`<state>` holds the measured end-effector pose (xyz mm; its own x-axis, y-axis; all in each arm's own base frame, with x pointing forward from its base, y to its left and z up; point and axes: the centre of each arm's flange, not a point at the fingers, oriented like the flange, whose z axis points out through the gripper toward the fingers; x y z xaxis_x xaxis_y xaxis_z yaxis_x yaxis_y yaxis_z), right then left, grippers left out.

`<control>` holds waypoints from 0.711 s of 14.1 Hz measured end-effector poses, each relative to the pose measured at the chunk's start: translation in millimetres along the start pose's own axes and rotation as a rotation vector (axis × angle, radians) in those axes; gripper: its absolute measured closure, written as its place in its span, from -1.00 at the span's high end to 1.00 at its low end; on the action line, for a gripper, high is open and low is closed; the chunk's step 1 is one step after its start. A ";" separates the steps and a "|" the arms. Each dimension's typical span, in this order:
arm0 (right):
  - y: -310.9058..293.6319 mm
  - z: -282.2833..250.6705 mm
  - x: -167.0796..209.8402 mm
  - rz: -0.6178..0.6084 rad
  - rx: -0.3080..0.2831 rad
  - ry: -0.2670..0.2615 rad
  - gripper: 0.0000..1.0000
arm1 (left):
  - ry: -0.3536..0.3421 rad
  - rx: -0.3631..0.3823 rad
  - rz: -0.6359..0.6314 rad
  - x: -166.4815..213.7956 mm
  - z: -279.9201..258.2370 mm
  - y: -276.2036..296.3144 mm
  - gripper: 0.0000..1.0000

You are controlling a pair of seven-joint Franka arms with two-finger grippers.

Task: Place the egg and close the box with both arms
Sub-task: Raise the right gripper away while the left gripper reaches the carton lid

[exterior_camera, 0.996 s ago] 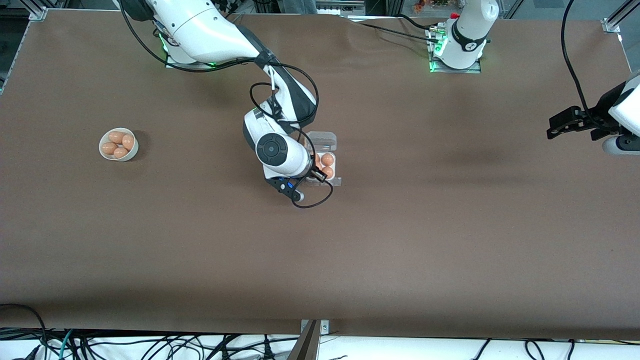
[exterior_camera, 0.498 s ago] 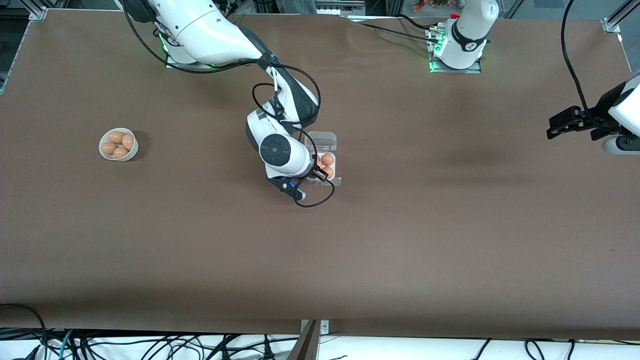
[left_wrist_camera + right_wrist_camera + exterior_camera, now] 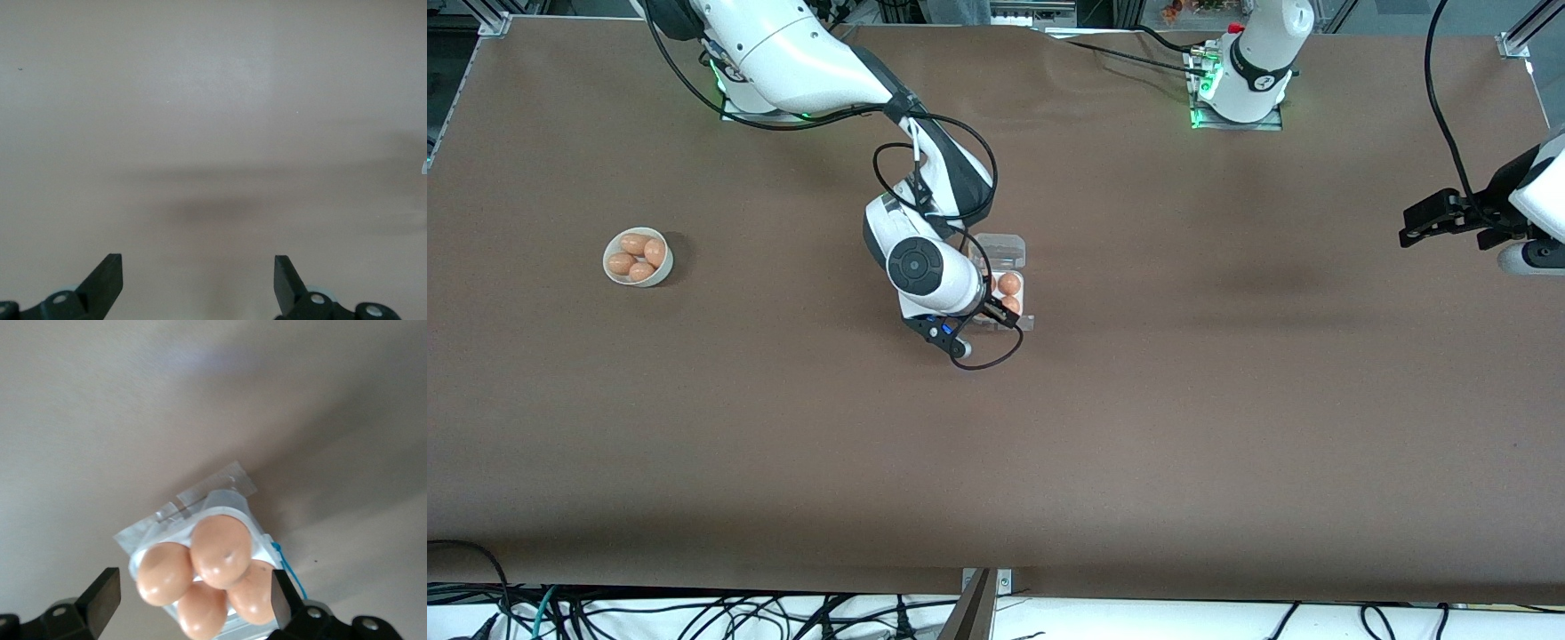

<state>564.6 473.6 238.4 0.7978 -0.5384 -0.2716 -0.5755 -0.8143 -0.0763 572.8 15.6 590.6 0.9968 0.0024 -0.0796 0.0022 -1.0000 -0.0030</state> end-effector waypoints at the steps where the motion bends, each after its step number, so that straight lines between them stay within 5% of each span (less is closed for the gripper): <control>1: -2.2 -7.0 3.1 0.002 0.012 0.007 1.00 | 0.000 0.000 0.000 0.0 0.0 0.1 1.00; 5: 0.1 -38.4 31.5 0.026 0.047 0.056 1.00 | -0.005 -0.009 0.022 -0.3 0.4 14.4 1.00; 10: 17.9 -75.8 67.1 -0.012 0.012 0.124 1.00 | -0.111 -0.156 -0.009 -6.9 16.5 97.9 1.00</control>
<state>621.5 406.4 291.5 0.8201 -0.5523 -0.1499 -0.5676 -0.8183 -0.0907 564.9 -82.3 574.4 0.9818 0.0026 -0.1900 0.0316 -0.9882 0.1498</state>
